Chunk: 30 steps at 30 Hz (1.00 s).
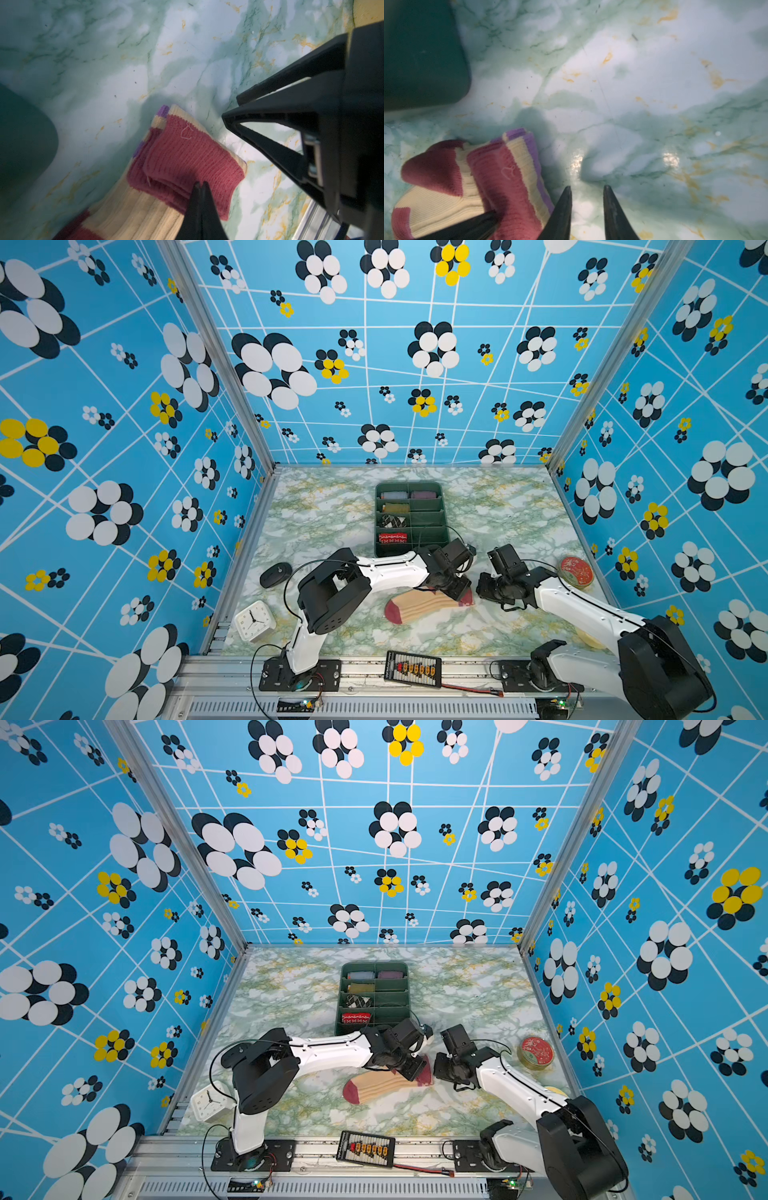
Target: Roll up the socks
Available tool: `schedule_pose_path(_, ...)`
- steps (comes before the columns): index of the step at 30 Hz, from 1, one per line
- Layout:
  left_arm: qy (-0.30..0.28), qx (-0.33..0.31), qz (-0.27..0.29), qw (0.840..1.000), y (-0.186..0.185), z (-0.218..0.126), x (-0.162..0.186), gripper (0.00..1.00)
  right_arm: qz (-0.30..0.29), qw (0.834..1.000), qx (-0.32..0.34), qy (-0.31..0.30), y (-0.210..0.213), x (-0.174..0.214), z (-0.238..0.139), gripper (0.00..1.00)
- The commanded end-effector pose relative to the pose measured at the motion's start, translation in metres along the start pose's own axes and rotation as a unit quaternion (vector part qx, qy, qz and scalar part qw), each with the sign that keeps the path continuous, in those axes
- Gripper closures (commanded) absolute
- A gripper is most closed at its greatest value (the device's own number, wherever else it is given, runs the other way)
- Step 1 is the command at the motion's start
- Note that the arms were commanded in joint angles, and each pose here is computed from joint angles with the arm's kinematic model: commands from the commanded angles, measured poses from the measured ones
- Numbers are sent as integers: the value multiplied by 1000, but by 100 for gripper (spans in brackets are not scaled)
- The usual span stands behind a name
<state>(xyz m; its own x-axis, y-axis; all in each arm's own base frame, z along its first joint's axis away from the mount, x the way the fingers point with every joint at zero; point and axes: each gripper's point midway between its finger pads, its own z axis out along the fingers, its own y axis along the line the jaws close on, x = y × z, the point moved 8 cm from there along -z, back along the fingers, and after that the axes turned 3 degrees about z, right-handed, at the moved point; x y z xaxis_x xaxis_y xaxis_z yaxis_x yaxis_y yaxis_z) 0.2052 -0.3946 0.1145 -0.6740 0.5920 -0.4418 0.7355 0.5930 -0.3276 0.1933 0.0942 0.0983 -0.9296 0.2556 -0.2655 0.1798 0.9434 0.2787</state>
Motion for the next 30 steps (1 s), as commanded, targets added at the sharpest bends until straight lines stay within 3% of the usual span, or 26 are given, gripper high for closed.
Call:
schedule_pose_path(1,19,-16,-17,1000,10,7,4,100,1,1000,0,11,-4,5,4,72)
schedule_pose_path(30,38,-14,-52,998,24,18,21,100,-17,998,-60,20,7,6,12,78)
